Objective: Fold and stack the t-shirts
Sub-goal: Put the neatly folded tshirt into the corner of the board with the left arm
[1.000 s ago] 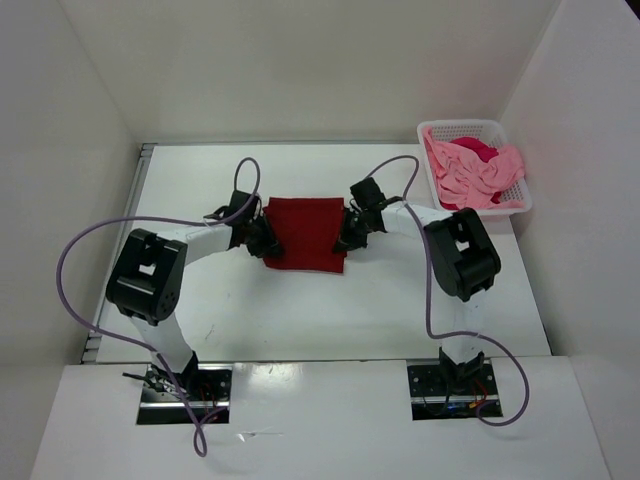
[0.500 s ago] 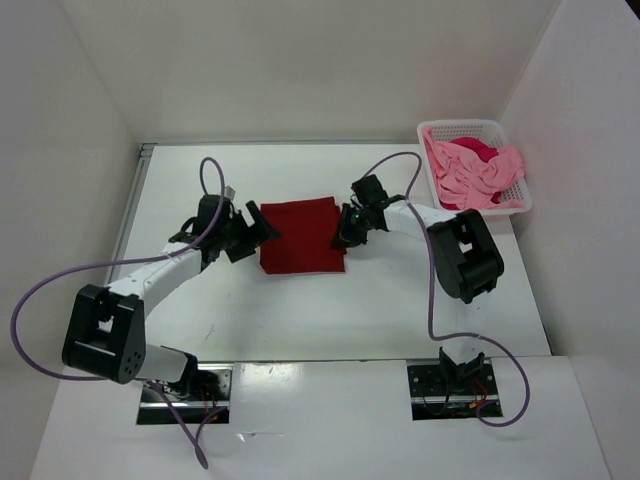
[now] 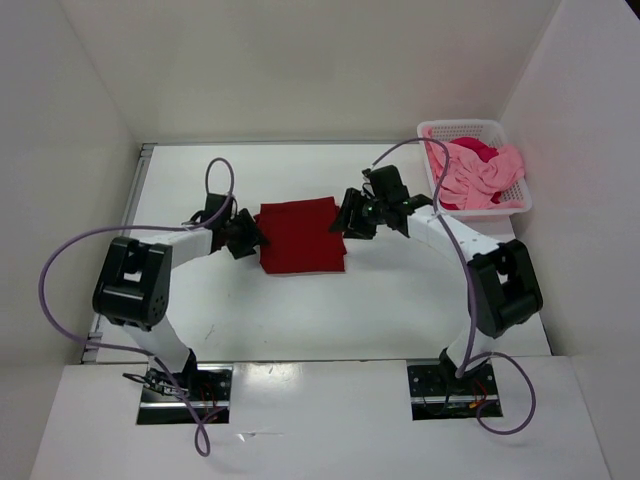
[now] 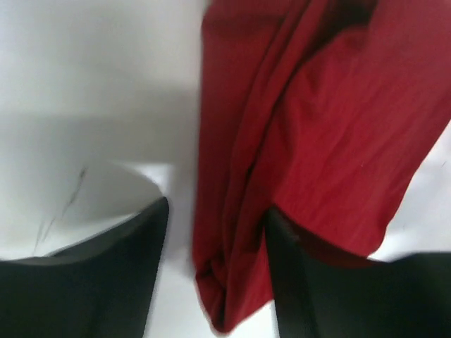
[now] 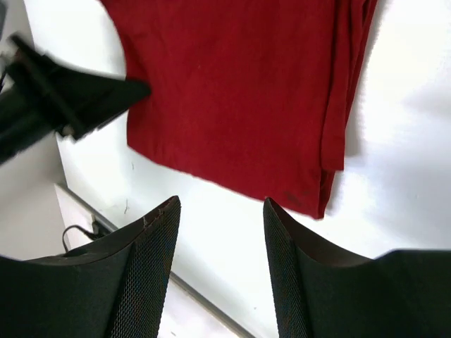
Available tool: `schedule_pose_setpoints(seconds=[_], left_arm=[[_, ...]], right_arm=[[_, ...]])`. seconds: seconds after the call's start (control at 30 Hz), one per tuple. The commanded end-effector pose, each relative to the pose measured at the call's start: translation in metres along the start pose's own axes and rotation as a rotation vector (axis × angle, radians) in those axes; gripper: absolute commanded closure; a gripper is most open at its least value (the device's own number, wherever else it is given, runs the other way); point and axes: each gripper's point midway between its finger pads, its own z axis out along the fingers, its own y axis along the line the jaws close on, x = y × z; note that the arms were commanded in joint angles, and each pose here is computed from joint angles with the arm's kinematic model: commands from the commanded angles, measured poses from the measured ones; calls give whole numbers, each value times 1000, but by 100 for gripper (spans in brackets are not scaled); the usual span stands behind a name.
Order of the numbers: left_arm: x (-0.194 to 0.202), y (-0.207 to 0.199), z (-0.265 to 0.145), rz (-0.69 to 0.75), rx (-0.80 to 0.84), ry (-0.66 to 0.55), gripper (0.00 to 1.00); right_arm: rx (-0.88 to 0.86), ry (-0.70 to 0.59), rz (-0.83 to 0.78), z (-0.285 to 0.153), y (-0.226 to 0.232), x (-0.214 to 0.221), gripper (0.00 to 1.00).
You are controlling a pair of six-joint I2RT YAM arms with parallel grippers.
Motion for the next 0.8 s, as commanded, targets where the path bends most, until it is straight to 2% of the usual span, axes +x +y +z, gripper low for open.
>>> schedule_pose_setpoints(seconds=[0.0, 0.03, 0.07, 0.13, 0.2, 0.27, 0.3, 0.37, 0.4, 0.47, 0.53, 0.6, 0.67, 0.7, 0.77], left_arm=[[-34, -26, 14, 74, 80, -63, 43], [-35, -26, 19, 72, 75, -57, 49], [-31, -18, 31, 73, 54, -34, 62], [-30, -16, 47, 59, 53, -5, 73], [-44, -38, 53, 46, 113, -9, 81], [-53, -49, 63, 48, 132, -20, 82], [-75, -70, 61, 64, 170, -62, 83], [-91, -69, 70, 64, 140, -72, 83], [-124, -89, 63, 85, 166, -135, 85], [-149, -78, 68, 98, 122, -157, 85], [-201, -60, 53, 71, 102, -244, 85], [-243, -19, 36, 3, 62, -314, 85], [-267, 15, 22, -49, 28, -357, 85], [-285, 51, 9, -114, -7, -391, 85], [-299, 81, -7, -168, -33, -429, 85]], right_arm=[[-28, -7, 2, -12, 4, 6, 43], [-26, -3, 13, -14, 3, 10, 43], [-35, -14, 7, -18, 6, 8, 43], [-33, 2, 13, -19, 2, 17, 43], [-46, -14, 14, -24, 6, 16, 43], [-34, -26, 20, -27, 0, 15, 43], [-29, -20, 23, -29, -1, 18, 43], [-23, -12, 27, -31, -4, 22, 43], [-17, -5, 31, -32, -6, 27, 43], [-10, 3, 35, -35, -9, 32, 43], [-1, 5, 45, -39, -15, 36, 43], [5, 1, 54, -45, -19, 38, 43], [5, 15, 58, -47, -20, 44, 43], [7, 8, 64, -49, -23, 43, 43], [5, 19, 67, -52, -23, 48, 43]])
